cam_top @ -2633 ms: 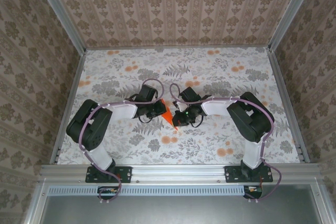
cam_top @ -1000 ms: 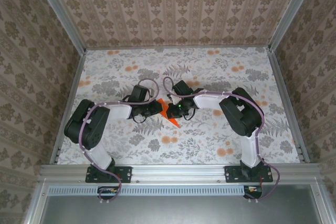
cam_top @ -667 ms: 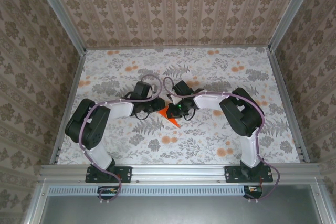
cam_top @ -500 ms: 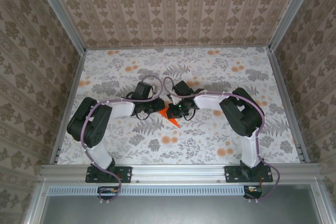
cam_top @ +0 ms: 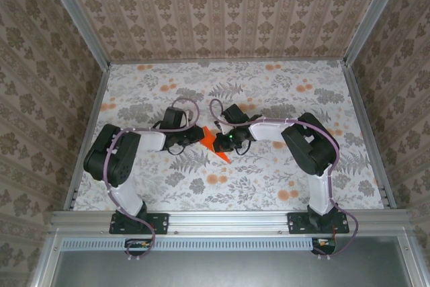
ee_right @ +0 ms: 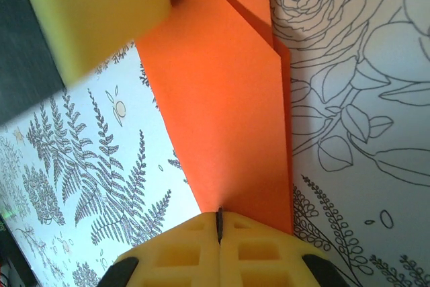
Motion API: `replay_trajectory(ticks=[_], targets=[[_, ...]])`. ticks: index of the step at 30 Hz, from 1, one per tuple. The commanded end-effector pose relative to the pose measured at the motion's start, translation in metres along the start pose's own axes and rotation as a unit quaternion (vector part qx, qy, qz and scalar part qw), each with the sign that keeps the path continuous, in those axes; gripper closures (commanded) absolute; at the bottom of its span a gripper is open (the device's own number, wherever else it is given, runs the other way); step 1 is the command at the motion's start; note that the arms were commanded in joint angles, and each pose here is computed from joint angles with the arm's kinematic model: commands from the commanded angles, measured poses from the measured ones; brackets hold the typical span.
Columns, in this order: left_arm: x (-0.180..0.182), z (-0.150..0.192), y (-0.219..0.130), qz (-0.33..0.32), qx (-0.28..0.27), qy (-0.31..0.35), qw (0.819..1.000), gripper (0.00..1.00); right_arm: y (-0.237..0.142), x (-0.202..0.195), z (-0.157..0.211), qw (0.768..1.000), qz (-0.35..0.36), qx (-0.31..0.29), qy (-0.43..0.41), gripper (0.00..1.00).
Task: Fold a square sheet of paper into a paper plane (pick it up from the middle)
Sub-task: Fold the wing for the fifth time at the center of the table.
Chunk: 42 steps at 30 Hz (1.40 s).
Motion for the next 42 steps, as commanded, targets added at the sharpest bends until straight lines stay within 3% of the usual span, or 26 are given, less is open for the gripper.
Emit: replay_trajectory(ticks=[1,8,13,19,25,27,42], targets=[[0.045,0.009,-0.008,-0.087,0.009,-0.030,0.996,0.83,0.019,-0.060,0.035,0.987,0.134,0.060,0.060,1.00],[0.066,-0.008,-0.025,-0.089,-0.013,-0.053,0.995,0.84,0.016,-0.057,0.035,0.988,0.127,0.058,0.062,1.00],[0.042,-0.029,-0.044,-0.075,-0.039,-0.022,0.996,0.84,0.014,-0.052,0.033,0.990,0.114,0.053,0.063,1.00],[0.003,-0.023,-0.054,-0.068,-0.057,0.010,0.996,0.87,0.013,-0.049,0.032,0.991,0.101,0.051,0.068,1.00],[-0.023,-0.009,-0.036,-0.026,-0.045,0.021,0.998,0.91,0.012,-0.043,0.031,0.993,0.080,0.050,0.068,1.00],[-0.035,0.003,-0.019,-0.010,-0.016,0.036,0.999,0.93,0.011,-0.040,0.030,0.994,0.073,0.051,0.066,1.00],[-0.021,0.033,0.013,-0.044,0.032,0.027,0.998,0.99,-0.015,0.012,0.013,0.997,-0.062,0.054,0.000,1.00]])
Point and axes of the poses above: each hand's point on the last joint's axis, 136 mm out from that joint toward the fingers, its own y axis out along the fingers, its own x axis along the line the jaws close on, z = x × y, the point moved 9 cm from there along -y, back along the fingers, and after that the axes turned 15 degrees about y, right-handed, at the moved point
